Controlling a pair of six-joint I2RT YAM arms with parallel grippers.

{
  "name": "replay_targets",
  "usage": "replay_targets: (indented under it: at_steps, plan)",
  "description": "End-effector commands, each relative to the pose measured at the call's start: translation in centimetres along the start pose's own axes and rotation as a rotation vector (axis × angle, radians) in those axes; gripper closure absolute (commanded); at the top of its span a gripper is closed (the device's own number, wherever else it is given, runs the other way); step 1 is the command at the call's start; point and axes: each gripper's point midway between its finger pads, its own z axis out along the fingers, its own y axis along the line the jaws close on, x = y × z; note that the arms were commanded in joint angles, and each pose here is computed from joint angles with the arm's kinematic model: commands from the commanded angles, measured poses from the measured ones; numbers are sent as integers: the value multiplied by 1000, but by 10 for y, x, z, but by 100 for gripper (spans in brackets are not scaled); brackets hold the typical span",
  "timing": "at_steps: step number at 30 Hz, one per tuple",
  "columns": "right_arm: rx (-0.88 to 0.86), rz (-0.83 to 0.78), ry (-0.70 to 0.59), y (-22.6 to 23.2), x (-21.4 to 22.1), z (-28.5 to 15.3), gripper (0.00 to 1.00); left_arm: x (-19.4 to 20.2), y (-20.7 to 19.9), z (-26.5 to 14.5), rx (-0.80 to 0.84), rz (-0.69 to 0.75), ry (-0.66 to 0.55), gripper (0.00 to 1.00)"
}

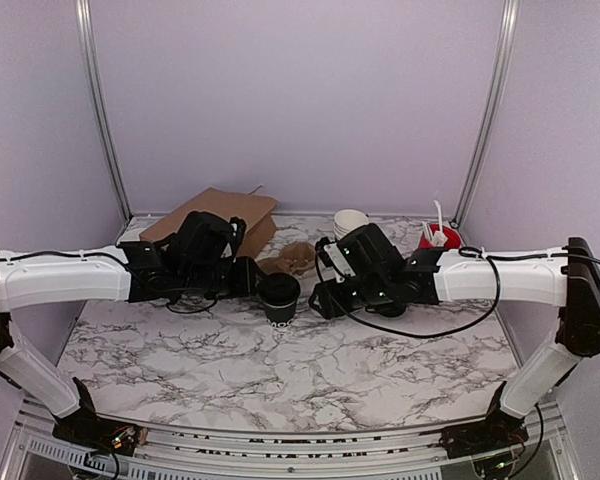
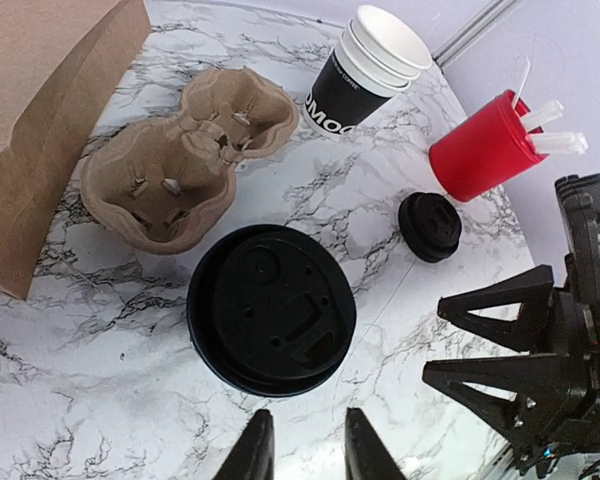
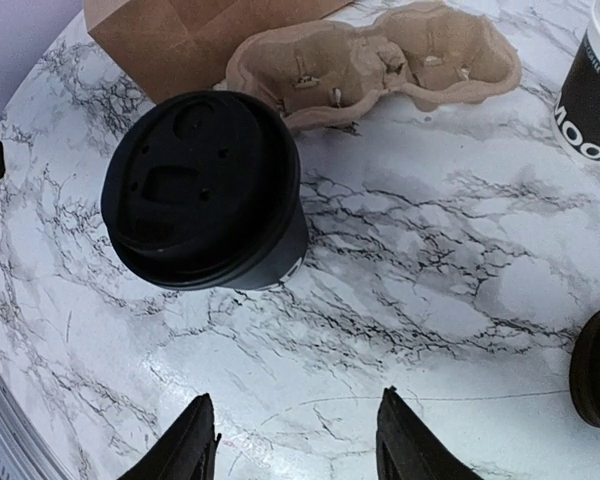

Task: Pack the takeout coffee

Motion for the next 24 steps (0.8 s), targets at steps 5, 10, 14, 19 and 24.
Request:
replay_targets:
  at_steps: [5,10,14,19,24]
  plan:
    - [-21,-8,-63,12,-32,-4,47,-27,29,37,-70,75,39,48]
    - [-26,4,-75,10,-29,-11,48,-38,36,62,-58,104,82,34]
    - [-26,8,-79,8,-26,-15,48,-26,25,73,28,73,132,30]
    - [-26,11,-83,7,-26,-15,47,-4,11,78,102,-44,143,29]
    - [-28,10,-86,8,-26,-17,47,15,-2,65,128,-152,106,29]
